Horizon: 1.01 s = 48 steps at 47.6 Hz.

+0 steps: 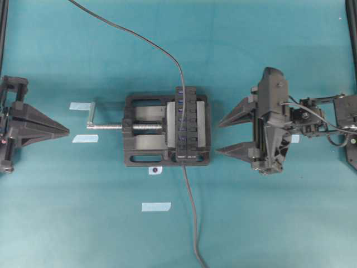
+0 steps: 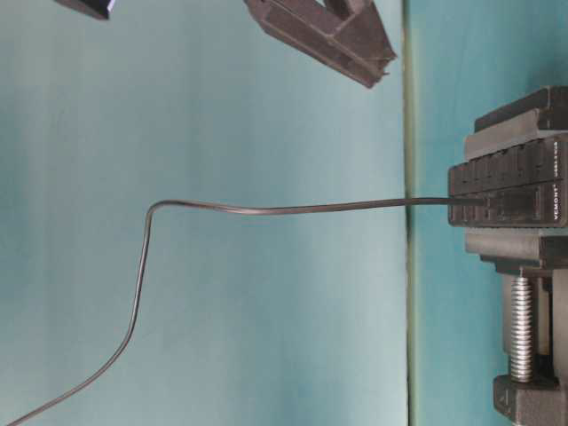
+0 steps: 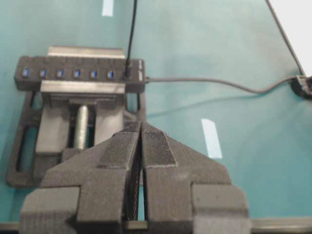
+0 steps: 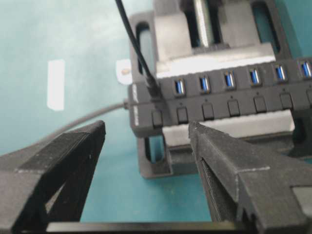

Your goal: Insert the USB into the front port of the fixed hub.

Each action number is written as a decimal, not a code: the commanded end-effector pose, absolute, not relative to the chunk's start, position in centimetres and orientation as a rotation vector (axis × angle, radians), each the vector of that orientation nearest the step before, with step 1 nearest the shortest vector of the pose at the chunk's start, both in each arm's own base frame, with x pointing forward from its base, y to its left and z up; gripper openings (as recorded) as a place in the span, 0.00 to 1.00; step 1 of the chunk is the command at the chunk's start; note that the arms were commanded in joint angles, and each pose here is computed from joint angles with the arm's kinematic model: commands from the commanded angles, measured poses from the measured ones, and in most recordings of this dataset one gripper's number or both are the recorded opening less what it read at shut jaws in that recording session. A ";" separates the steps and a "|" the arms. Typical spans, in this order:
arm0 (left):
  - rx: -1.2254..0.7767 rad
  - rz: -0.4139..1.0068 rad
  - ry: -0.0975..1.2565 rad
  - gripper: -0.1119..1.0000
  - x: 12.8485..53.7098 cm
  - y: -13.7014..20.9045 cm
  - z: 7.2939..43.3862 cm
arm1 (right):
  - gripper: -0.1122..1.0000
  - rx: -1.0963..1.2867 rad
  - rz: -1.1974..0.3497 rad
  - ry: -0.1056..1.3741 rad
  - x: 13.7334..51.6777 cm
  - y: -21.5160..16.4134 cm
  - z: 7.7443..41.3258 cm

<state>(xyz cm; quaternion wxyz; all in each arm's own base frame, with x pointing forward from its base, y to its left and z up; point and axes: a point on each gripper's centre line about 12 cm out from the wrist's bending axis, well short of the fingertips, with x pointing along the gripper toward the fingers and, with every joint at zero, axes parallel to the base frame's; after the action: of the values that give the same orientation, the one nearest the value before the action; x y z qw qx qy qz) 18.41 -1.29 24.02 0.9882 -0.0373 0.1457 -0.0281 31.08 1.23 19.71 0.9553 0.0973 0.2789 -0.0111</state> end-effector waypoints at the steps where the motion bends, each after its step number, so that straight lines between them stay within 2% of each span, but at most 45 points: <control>1: -0.071 -0.060 0.271 0.10 18.5 -1.3 24.6 | 0.80 0.214 -0.018 0.513 31.1 1.3 20.9; 48: -0.079 -0.059 0.259 0.10 18.3 -1.3 24.8 | 0.80 0.213 -0.009 0.469 30.4 1.4 20.6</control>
<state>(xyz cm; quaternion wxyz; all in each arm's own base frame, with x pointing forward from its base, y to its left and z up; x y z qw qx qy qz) 18.12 -1.27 24.08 0.9890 -0.0398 0.1397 -0.0281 30.24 1.32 19.64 0.9634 0.0995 0.2489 -0.0066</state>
